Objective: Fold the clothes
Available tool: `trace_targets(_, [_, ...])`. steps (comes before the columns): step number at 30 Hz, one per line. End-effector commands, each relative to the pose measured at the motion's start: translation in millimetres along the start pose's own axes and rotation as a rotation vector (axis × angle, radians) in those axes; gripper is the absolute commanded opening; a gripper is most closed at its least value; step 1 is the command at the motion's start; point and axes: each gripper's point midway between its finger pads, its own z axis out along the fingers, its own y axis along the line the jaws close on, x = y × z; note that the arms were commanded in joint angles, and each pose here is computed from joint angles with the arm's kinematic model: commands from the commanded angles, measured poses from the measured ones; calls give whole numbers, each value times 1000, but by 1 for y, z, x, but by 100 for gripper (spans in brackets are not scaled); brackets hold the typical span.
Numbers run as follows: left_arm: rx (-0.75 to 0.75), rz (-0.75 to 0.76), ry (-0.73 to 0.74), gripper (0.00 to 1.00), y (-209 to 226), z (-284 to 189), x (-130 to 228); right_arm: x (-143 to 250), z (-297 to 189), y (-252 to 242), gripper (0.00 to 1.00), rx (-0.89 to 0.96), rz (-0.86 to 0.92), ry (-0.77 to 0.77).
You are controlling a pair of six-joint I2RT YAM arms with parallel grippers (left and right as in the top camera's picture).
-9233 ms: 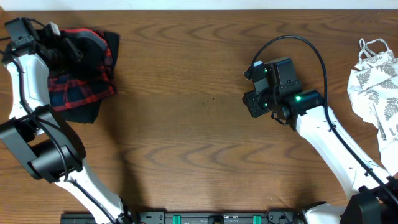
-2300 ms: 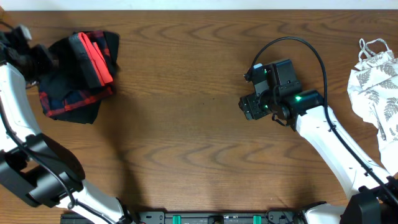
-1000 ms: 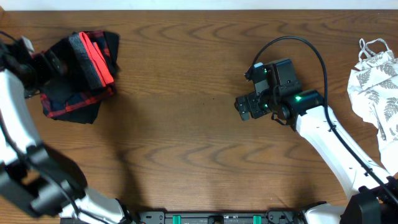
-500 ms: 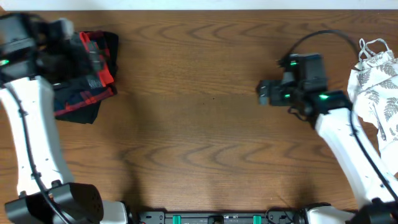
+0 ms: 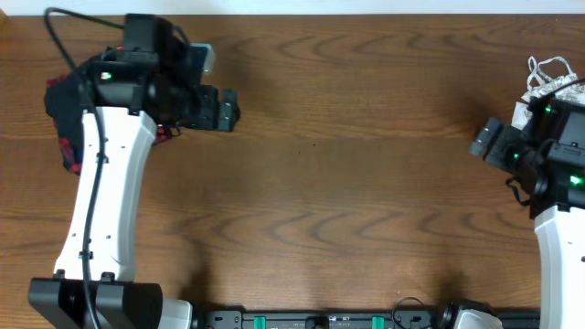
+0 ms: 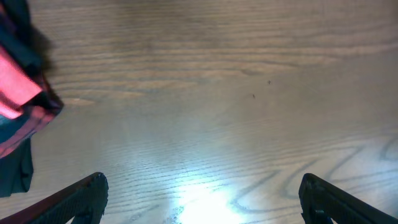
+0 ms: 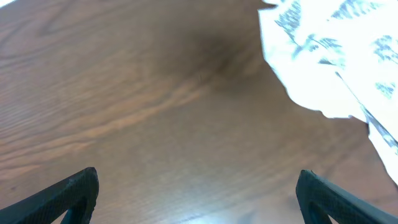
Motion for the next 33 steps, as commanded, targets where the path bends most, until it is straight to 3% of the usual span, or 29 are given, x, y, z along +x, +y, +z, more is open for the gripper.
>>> trace_targets(1, [-35, 32, 17, 98, -1, 3, 3, 2, 1, -14, 99, 38, 42, 12])
trace_targets(33, [-31, 36, 33, 98, -4, 3, 7, 16, 0, -18, 99, 54, 39, 70])
